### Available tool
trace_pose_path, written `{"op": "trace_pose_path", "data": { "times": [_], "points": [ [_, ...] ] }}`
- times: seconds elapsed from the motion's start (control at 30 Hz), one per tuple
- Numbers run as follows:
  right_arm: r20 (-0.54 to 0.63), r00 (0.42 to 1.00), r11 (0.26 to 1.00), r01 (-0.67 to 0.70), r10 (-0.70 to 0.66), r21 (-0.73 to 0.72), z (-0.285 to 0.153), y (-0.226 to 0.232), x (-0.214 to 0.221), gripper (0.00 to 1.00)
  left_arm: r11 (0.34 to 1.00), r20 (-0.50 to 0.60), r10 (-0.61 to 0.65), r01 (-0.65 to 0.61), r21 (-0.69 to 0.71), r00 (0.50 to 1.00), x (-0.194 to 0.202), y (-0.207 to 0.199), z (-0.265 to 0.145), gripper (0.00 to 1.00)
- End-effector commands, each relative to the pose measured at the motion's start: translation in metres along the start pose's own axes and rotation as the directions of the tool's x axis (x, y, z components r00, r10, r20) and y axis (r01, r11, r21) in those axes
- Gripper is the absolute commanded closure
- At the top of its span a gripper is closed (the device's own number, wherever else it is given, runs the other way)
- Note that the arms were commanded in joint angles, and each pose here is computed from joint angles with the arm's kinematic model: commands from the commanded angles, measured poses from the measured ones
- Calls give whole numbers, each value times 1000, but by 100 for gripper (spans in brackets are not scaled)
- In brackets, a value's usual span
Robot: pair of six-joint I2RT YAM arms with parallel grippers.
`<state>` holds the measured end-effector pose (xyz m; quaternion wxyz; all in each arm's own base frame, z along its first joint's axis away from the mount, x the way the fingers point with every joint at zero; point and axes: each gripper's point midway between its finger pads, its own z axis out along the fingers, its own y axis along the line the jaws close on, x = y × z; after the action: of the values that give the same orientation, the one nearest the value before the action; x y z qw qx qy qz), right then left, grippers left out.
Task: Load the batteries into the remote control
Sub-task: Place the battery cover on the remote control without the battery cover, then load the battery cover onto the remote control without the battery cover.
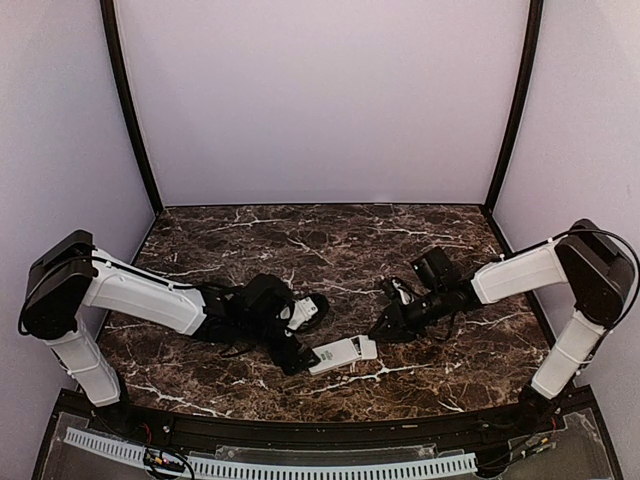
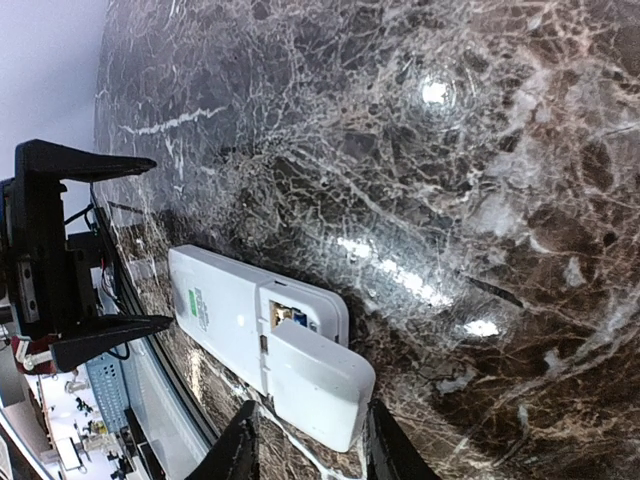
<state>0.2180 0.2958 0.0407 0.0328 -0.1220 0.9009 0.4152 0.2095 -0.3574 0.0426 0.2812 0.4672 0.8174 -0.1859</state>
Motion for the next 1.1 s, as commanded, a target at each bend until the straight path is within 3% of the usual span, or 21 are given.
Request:
{"op": "trace_pose_path", "data": {
  "times": [0.0, 0.07, 0.13, 0.2, 0.77, 1.07],
  "points": [
    [19, 999, 998, 28, -29, 61, -9, 4, -3, 64, 996, -1, 92, -92, 22, 996, 5, -7, -5, 1],
    [12, 1000, 992, 26, -28, 123, -8, 2, 2, 60, 993, -13, 120, -119, 20, 993, 9, -9, -2, 1],
    [18, 999, 981, 27, -31, 191, -7, 0, 4, 44, 989, -24, 149, -149, 13, 989, 14, -12, 1, 1],
    [18, 999, 970, 31, -36, 243, -6, -1, 5, 37, 986, -19, 164, -163, 12, 986, 16, -14, 4, 1],
    [48, 997, 890, 28, -56, 456, -3, -14, -3, 39, 977, -65, 209, -206, 50, 976, 38, -25, 29, 3],
    [10, 999, 905, 40, -49, 423, 7, -6, 5, 41, 977, -92, 204, -196, 90, 975, 43, -33, 33, 10]
  ]
}}
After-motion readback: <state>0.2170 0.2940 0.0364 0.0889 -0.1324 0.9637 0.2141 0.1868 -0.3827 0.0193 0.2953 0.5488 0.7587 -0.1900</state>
